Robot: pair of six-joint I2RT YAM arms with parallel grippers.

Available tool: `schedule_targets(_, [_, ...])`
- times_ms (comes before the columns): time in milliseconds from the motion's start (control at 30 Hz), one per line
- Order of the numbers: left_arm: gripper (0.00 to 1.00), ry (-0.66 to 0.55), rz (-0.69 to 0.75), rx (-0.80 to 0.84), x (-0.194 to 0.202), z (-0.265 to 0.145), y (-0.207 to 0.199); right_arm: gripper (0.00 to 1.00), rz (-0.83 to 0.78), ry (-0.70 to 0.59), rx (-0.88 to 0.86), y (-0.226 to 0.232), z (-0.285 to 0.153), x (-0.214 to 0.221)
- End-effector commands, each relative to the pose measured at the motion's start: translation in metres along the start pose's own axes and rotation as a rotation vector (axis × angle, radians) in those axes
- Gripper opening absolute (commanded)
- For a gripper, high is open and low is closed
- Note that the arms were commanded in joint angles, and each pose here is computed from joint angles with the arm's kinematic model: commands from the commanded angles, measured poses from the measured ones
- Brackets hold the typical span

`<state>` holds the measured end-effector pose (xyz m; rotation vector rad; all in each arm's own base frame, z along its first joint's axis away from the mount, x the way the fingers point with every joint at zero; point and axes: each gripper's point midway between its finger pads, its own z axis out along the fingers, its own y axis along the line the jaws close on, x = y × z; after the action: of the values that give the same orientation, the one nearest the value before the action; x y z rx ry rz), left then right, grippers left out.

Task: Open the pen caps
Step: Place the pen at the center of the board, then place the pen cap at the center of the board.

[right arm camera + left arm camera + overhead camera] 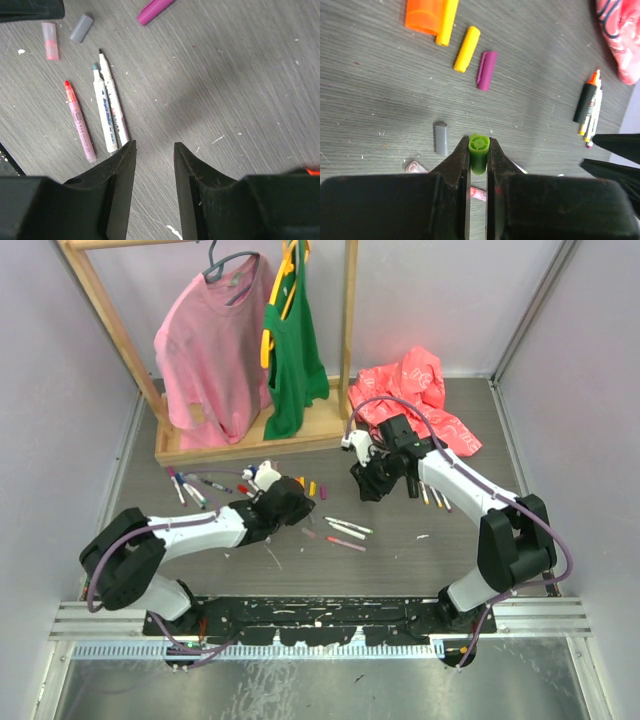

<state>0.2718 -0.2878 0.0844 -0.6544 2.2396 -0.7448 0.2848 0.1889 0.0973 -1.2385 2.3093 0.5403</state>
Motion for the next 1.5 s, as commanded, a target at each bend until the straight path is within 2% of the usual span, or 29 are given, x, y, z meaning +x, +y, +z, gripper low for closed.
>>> schedule_targets(0, [0.00,-0.021,-0.024,-0.059,-0.001,0.010,-0.004,0.42,-0.006,-0.091,0.044,-0.009,-0.017,-0.019])
schedule_targets(367, [0.00,0.052,0.049,-0.181,0.020,0.036,0.004,0.42,0.009,-0.102,0.073,-0.016,-0.021,-0.019])
schedule_targets(867, [0.01,0.068,0.084,-0.201,0.025,0.044,0.004,0.43,0.019,-0.100,0.073,-0.018,-0.020,-0.017])
schedule_targets(1467, [0.12,0.074,0.087,-0.225,0.026,0.044,0.009,0.43,0.020,-0.101,0.070,-0.017,-0.020,-0.017])
